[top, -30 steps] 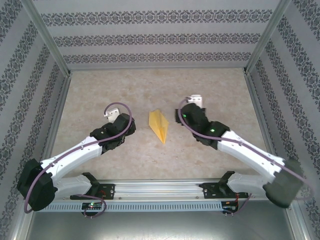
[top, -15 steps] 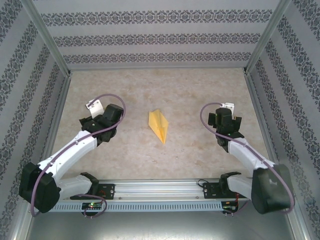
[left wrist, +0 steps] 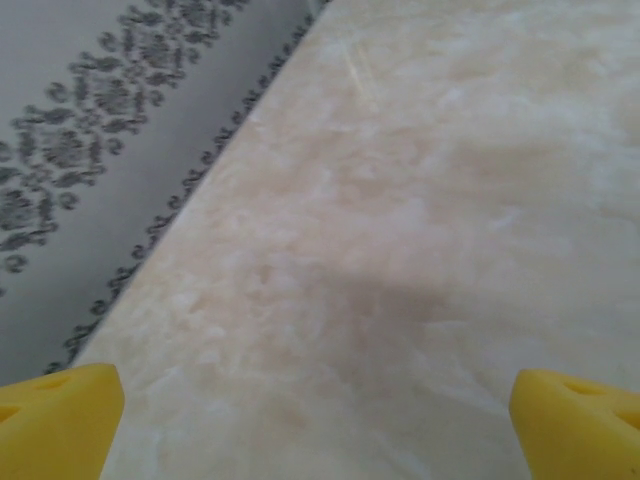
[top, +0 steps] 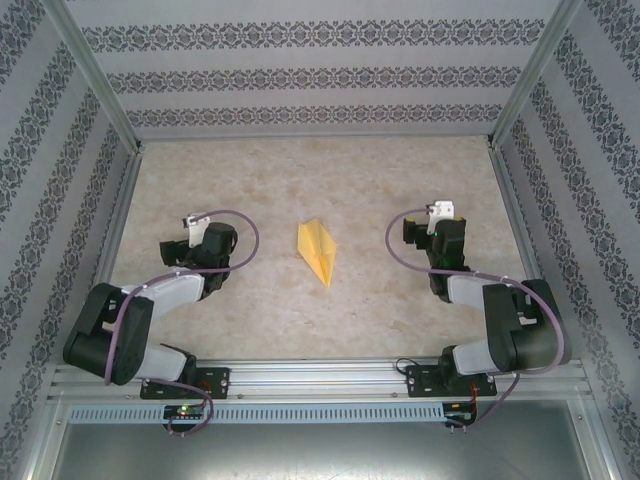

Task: Fold a paper plane with a square sheet of paper (pick it up from the middle)
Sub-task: Reset both arms

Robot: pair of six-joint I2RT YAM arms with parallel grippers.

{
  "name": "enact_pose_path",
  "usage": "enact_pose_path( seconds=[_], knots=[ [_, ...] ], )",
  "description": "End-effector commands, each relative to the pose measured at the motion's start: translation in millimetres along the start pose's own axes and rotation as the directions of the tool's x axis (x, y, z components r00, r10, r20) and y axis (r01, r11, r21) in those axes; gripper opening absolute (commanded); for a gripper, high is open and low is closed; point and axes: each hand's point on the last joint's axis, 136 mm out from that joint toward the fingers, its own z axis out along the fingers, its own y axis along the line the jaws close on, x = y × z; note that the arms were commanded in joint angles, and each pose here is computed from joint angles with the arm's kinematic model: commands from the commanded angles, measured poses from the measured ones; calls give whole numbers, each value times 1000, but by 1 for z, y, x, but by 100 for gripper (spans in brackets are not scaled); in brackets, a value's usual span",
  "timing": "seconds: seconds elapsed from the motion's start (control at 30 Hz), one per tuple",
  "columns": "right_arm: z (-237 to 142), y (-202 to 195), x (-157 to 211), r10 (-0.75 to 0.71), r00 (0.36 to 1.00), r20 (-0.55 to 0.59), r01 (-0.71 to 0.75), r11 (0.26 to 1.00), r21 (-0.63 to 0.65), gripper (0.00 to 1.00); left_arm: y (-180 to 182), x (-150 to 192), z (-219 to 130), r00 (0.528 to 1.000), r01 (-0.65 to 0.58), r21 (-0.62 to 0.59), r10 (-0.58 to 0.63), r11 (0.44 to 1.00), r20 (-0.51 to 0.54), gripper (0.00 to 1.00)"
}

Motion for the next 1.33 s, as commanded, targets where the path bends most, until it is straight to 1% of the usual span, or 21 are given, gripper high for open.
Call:
enact_pose_path(
  seconds=[0.0,0.03,0.1,0.17,0.23,0.27,0.3,0.33,0.43,0.5,0.53,0.6,0.63,0.67,0.7,0.73,0.8,1.3],
  knots=[
    [-4,13,-17,2,983,185,14,996,-86,96,-17,-41,3,984,65,118,-83,991,159,100],
    [-2,12,-17,-8,985,170,19,998,-63,97,-22,-43,3,979,63,156,-91,986,181,100],
    [6,1,-10,7,998,58,-7,1000,-8,98,-32,-47,5,977,29,212,-72,977,198,100],
    [13,-9,-19,52,994,93,-55,998,30,98,-39,-49,6,973,-3,246,-54,969,226,100],
    [11,-14,-18,52,996,72,-57,996,64,98,-42,-45,10,960,6,270,-81,963,269,100],
    [11,-14,-17,52,997,64,-56,996,64,98,-40,-45,12,960,15,262,-87,965,265,100],
    [11,-14,-18,52,995,80,-57,996,62,98,-41,-42,13,969,16,284,-85,959,232,100],
    [11,-14,-19,52,995,85,-57,996,64,98,-42,-41,13,965,20,326,-104,945,240,100],
    [11,-14,-18,52,996,78,-57,996,64,98,-41,-37,13,960,52,396,-154,917,232,100],
    [11,-14,-18,52,996,74,-57,996,64,98,-41,-26,18,958,82,438,-192,895,215,100],
    [11,-14,-18,51,996,73,-55,996,65,98,-39,-31,22,941,95,426,-221,899,257,100],
    [11,-14,-18,51,996,75,-56,996,65,98,-42,-25,30,974,99,421,-174,902,143,100],
    [11,-14,-18,51,996,74,-55,996,65,98,-38,-28,37,965,125,414,-208,901,162,100],
    [11,-14,-18,51,996,74,-55,997,62,98,-38,-27,37,965,132,425,-214,896,151,100],
    [11,-14,-18,51,996,76,-56,996,63,98,-39,-24,37,973,130,426,-198,895,119,100],
    [11,-14,-18,52,996,74,-57,996,64,98,-38,-27,37,965,129,425,-212,896,154,100],
    [11,-14,-18,51,996,74,-56,996,64,98,-39,-26,36,971,126,431,-200,894,132,100],
    [11,-14,-18,52,996,75,-57,996,63,98,-43,-27,35,972,110,448,-190,887,137,100]
  ],
)
